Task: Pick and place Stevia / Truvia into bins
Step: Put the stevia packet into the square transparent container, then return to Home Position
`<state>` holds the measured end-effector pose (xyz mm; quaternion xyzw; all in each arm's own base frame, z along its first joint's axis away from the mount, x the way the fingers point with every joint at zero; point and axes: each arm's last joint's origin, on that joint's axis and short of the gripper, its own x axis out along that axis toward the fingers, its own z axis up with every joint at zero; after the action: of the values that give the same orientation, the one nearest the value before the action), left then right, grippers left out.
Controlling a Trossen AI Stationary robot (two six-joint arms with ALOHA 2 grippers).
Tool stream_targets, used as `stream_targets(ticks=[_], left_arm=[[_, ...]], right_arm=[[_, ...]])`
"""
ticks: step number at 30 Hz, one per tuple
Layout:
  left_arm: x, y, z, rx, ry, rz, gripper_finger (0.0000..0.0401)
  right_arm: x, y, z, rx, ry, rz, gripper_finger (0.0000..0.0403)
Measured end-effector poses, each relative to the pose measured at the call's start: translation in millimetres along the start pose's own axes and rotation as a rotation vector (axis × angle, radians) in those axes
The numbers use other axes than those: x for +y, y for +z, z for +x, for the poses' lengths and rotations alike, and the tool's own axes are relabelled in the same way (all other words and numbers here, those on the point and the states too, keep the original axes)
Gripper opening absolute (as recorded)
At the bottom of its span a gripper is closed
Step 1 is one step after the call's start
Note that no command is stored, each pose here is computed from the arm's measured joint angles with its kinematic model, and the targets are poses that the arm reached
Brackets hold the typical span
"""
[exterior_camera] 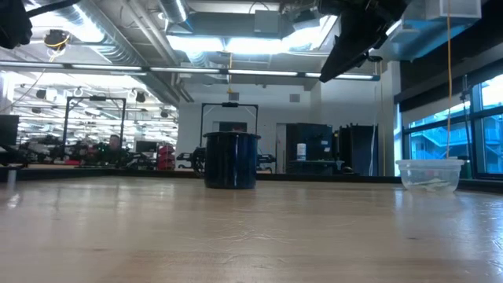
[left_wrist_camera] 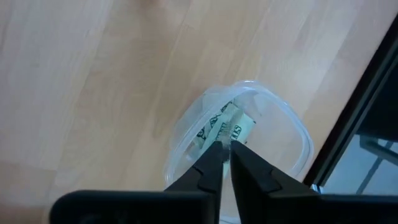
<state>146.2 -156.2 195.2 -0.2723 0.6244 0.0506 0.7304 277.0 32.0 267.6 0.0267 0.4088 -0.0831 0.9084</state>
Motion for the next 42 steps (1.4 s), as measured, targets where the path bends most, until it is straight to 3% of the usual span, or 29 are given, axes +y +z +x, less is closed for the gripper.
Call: stream_targets(ticks=[8,12,16,24,30,35,39,42], left_arm=[[0,-1,0,0.023,-0.007,-0.001,0.0077],[0,-3,-5,0.092,-0.049,-0.032,0.0085],[2,-2,-19,0.033,-0.096,-0.035,0.0084],[17,3,-65,-0.372,-0.202,-0.053,0.0067],[33,7,-93,-0.735,-0.179,-0.035,0.0059],[37,8,-102,-0.825,-0.191,-0.059,0.0060],[42,13,-107,-1.008,-0.085,-0.076,0.0061],[47,17,-111,-1.060,-0.047,-0.091,0.0061]], right_arm=[[0,0,0,0.001,0.000,-0.014,0.0133],[0,0,0,-0.002,0.002,-0.048,0.0133],[1,4,-1,-0.040,0.010,-0.070,0.0133],[-7,7,-41,-0.154,0.060,-0.172,0.0133],[-22,1,-86,-0.248,0.062,-0.145,0.0133],[-28,-6,-105,-0.264,0.071,-0.073,0.0133],[-32,-4,-109,-0.310,0.069,-0.062,0.0133],[-37,-1,-112,-0.339,0.114,-0.047,0.0133]])
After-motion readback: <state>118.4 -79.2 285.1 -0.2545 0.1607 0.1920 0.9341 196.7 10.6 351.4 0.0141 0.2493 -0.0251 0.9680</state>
